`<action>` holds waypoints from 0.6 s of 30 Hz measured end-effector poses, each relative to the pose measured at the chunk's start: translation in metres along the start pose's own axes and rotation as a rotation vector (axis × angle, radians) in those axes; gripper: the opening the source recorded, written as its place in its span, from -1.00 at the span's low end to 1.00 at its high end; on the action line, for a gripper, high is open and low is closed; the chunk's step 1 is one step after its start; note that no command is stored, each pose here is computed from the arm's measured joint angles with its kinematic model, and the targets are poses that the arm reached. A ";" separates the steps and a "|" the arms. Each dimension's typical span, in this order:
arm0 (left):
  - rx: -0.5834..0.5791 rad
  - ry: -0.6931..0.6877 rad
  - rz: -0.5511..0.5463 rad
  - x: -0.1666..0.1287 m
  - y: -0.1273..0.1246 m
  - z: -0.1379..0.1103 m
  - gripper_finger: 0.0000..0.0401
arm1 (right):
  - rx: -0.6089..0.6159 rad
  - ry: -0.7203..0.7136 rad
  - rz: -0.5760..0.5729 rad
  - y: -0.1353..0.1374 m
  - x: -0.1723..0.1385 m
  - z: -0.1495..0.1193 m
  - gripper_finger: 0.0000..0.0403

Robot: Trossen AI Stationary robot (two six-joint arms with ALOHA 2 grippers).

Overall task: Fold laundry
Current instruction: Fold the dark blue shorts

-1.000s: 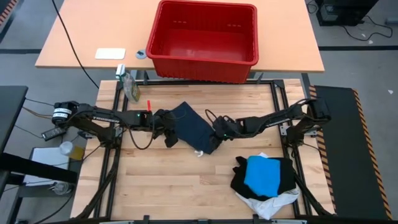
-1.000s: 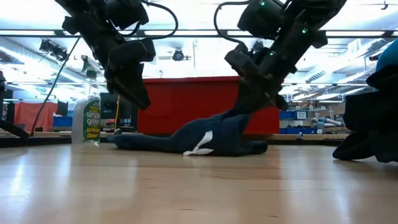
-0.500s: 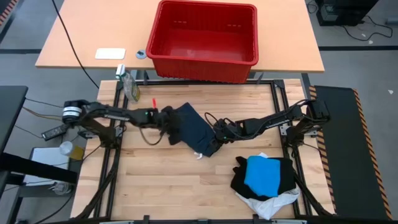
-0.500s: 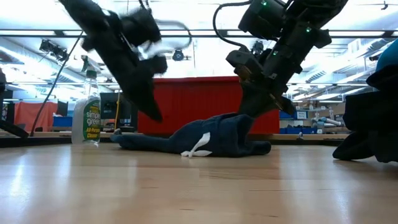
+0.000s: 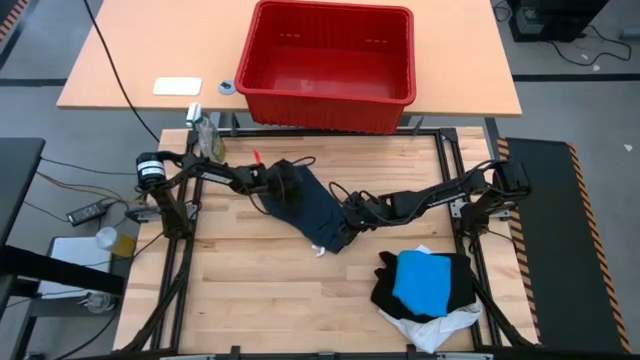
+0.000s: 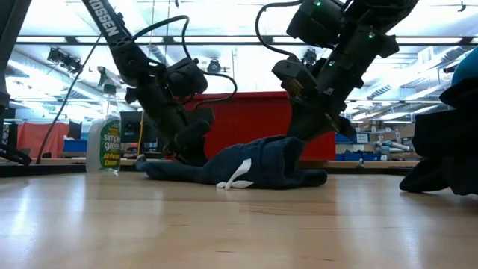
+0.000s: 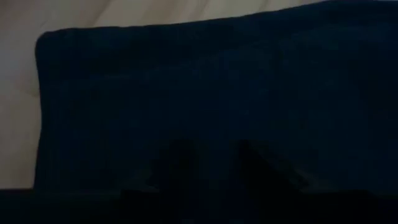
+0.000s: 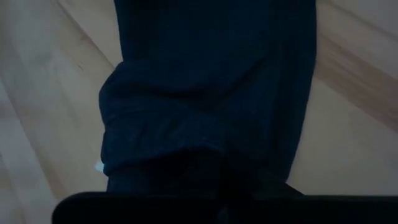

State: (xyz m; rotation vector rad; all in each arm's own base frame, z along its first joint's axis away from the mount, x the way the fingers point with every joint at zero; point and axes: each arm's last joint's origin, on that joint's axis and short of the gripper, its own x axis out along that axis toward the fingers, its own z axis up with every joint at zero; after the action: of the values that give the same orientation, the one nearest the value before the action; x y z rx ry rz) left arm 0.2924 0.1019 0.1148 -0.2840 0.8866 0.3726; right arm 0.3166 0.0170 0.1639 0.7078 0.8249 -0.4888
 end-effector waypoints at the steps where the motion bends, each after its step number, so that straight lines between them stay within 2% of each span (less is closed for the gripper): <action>1: 0.000 -0.001 0.000 0.000 0.000 0.000 -0.19 | 0.001 -0.001 0.001 0.000 0.000 0.000 -0.92; 9: 0.044 -0.003 0.027 -0.003 0.000 0.000 -0.19 | 0.052 0.013 0.036 0.006 -0.014 -0.002 -0.92; 14: 0.064 0.010 0.030 -0.004 0.000 -0.001 -0.19 | 0.034 0.036 -0.046 0.002 -0.030 -0.010 -0.92; 18: 0.087 0.004 0.011 -0.004 -0.003 -0.001 -0.19 | -0.032 0.043 -0.092 -0.001 -0.028 -0.013 -0.92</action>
State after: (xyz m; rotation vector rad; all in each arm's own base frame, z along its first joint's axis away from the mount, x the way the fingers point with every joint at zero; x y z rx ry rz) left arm 0.2907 0.0978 0.1181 -0.2001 0.9064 0.3423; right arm 0.2929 0.0297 0.1799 0.6542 0.9067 -0.5438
